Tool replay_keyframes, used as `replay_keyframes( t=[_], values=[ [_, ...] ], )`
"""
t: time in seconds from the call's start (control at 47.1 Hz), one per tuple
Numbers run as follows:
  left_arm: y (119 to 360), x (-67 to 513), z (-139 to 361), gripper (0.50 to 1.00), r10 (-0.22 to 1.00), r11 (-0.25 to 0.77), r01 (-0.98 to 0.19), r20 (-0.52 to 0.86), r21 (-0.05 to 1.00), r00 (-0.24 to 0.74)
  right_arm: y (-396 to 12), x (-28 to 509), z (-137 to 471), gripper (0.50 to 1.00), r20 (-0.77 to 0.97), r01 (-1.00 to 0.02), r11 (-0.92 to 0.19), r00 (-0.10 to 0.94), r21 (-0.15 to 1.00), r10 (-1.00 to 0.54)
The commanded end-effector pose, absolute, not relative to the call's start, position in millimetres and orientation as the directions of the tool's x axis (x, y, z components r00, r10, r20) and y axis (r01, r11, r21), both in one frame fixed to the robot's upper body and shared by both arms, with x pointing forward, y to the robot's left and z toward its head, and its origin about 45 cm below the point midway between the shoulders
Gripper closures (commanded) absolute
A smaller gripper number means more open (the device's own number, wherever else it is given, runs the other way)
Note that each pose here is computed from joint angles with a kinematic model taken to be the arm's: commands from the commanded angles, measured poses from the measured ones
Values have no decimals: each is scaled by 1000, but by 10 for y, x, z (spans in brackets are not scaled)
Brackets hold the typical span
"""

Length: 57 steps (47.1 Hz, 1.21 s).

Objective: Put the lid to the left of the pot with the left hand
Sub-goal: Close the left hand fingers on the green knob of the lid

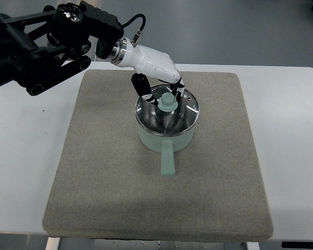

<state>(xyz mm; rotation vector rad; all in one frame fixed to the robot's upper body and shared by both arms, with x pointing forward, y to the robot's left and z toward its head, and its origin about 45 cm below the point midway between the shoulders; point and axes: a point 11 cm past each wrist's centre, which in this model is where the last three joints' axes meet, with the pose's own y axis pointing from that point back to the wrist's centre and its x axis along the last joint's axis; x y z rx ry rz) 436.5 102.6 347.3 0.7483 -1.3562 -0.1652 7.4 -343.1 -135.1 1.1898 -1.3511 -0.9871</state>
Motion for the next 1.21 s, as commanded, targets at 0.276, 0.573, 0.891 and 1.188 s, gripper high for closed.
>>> replay_keyframes(
  t=[0.276,0.573,0.891,1.188],
  values=[
    [986,4344,3396,992,-523,762,-294,816,577,247,-3431,74,-1351,579,175,-132,170,28,977,-984],
    [1041,4412,3382,1000,-524,748,-317,812,583,256,-3431,74,-1351,579,175,-132,170,28,977,-984],
    [1010,4418,3444,1000,-510,759,-319,823,567,249,-3431,74,-1351,579,175,-132,170,28,977,-984],
    [983,4424,3511,1000,-502,766,-322,831,556,241,-3431,74,-1351,579,175,-132,170,28,977,-984]
  ],
)
